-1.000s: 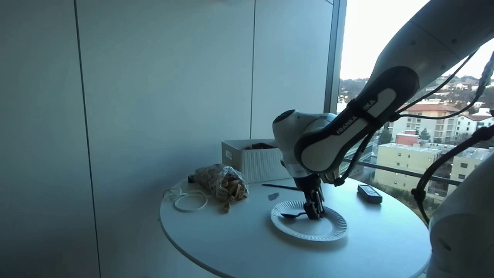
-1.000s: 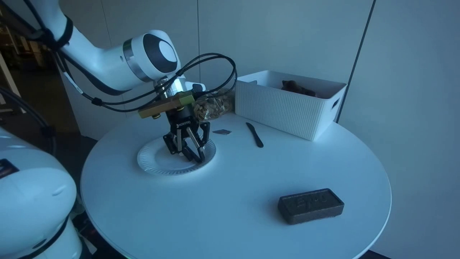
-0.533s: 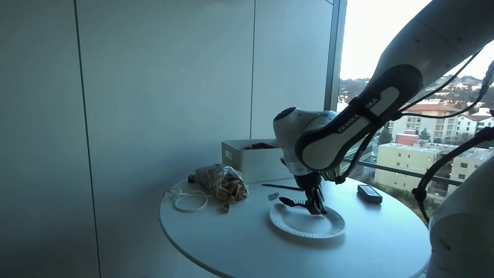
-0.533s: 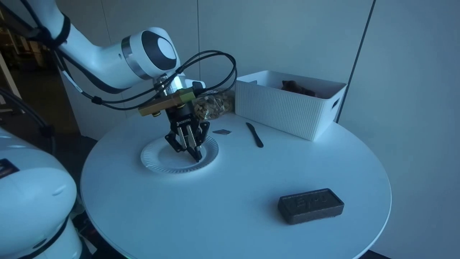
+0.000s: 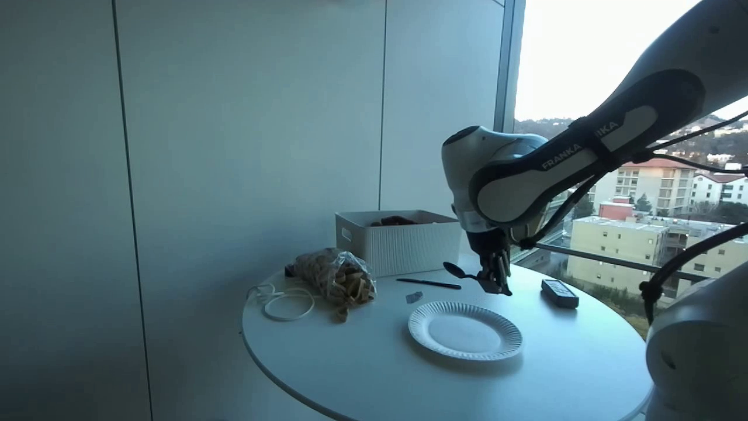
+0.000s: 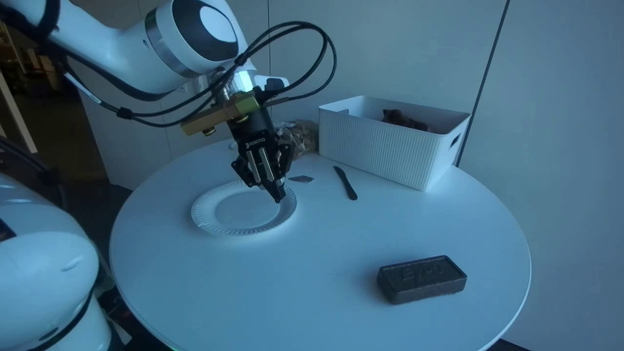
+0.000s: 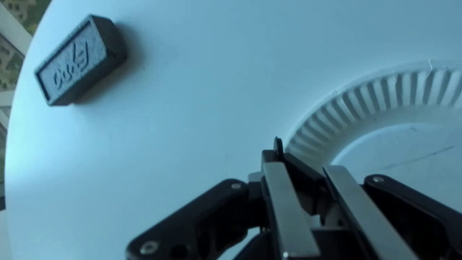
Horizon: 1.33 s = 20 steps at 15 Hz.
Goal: Take the spoon off of the plate and but the rubber bands on the plate
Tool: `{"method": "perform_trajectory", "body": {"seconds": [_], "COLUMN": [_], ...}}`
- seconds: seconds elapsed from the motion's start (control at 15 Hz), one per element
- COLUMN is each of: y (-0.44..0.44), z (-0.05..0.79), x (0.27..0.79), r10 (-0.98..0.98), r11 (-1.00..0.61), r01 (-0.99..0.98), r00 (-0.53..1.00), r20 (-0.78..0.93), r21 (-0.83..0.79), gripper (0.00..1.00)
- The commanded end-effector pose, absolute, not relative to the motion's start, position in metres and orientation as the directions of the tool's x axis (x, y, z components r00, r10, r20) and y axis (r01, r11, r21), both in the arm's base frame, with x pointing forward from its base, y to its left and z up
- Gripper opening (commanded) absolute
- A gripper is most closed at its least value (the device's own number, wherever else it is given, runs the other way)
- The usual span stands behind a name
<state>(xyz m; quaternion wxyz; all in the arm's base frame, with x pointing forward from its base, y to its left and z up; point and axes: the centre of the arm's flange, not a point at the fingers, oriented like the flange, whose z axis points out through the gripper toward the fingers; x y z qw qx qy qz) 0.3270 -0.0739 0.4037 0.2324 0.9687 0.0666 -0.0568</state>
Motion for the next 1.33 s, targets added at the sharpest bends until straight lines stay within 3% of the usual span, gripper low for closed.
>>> {"method": "perform_trajectory", "body": {"seconds": [0.0, 0.33, 0.4, 0.6, 0.8, 1.07, 1.27], "y": [-0.109, -0.137, -0.138, -0.138, -0.130, -0.113, -0.085], "z": [0.397, 0.368, 0.363, 0.363, 0.386, 0.426, 0.430], "x": [0.299, 0.303, 0.303, 0.294, 0.268, 0.249, 0.276], "r10": [-0.093, -0.246, -0.265, -0.251, -0.251, -0.064, 0.086], "r11": [-0.904, -0.895, -0.894, -0.902, -0.883, -0.882, -0.869], "r01": [-0.035, -0.169, -0.184, -0.165, -0.190, -0.039, 0.094], "r00": [0.989, 0.959, 0.952, 0.952, 0.964, 0.997, 0.996], "r20": [-0.117, -0.142, -0.151, -0.174, -0.089, -0.037, -0.040], "r21": [0.426, 0.413, 0.408, 0.399, 0.429, 0.470, 0.487], "gripper": [0.06, 0.06, 0.30, 0.48, 0.69, 0.98, 1.00]}}
